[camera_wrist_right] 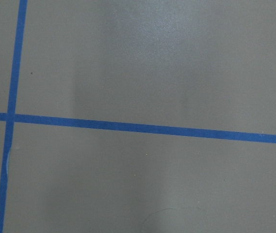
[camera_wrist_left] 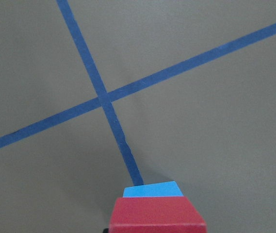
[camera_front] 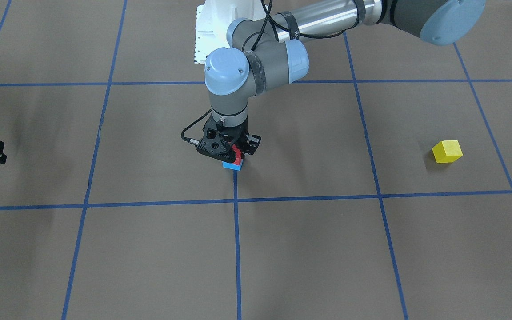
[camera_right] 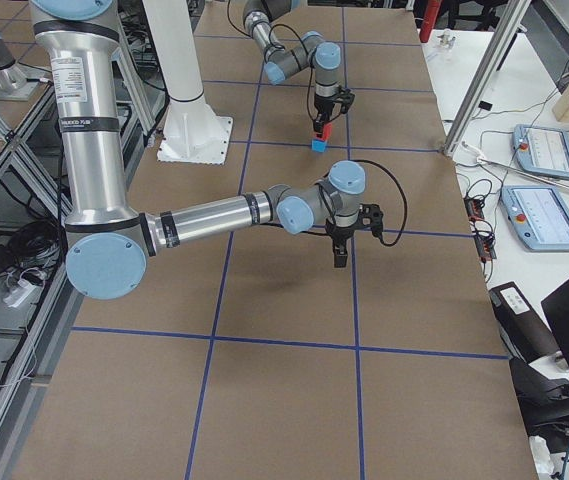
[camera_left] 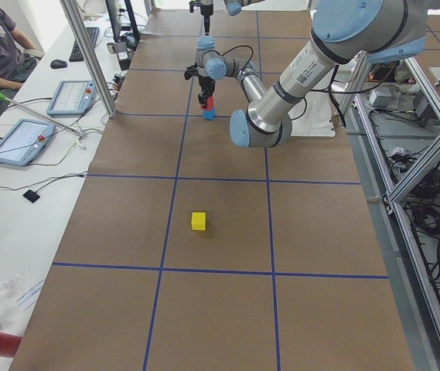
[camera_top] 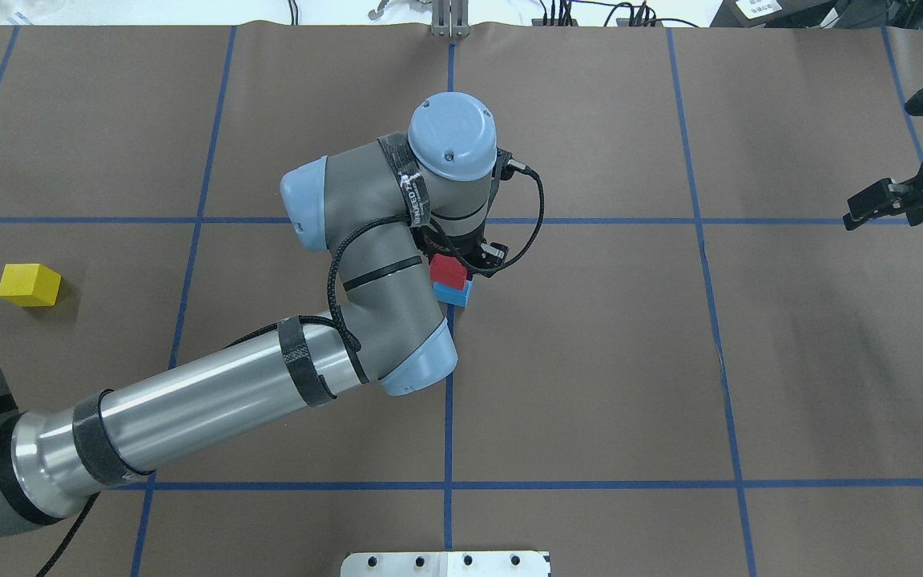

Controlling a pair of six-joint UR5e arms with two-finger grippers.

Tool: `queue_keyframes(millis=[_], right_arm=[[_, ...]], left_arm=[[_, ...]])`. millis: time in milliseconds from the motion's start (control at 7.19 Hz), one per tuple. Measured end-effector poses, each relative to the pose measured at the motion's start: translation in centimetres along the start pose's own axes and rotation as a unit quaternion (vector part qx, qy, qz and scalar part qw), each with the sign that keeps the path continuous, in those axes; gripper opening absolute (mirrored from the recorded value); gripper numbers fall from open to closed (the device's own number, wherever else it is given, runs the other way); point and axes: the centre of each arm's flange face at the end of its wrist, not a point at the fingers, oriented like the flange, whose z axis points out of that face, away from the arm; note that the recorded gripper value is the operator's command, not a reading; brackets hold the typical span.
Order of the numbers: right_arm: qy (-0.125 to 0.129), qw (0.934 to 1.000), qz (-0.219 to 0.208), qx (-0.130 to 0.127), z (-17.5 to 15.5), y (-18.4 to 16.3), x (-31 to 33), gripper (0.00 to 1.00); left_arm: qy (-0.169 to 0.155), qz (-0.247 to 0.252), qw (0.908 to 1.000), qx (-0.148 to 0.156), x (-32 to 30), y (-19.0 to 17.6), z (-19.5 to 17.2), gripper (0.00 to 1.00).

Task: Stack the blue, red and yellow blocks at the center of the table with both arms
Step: 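Lower the red cube onto the blue cube with the left gripper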

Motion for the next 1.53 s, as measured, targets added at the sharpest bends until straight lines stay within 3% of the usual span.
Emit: queue_keyframes(millis=[695,1529], right_arm=[[0.001,1.0,0.002,-0.002,0.21,-0.02,0.18,1.0],[0.001,1.0,0.002,-0.002,0.21,-0.03,0.19,1.0]], left_arm=[[0.001,-0.048,0.9989,-0.001,0.19,0.27,0.18,0.0],[0.005,-0.048,0.9989,0.002,0.36,0.36,0.09,0.0]])
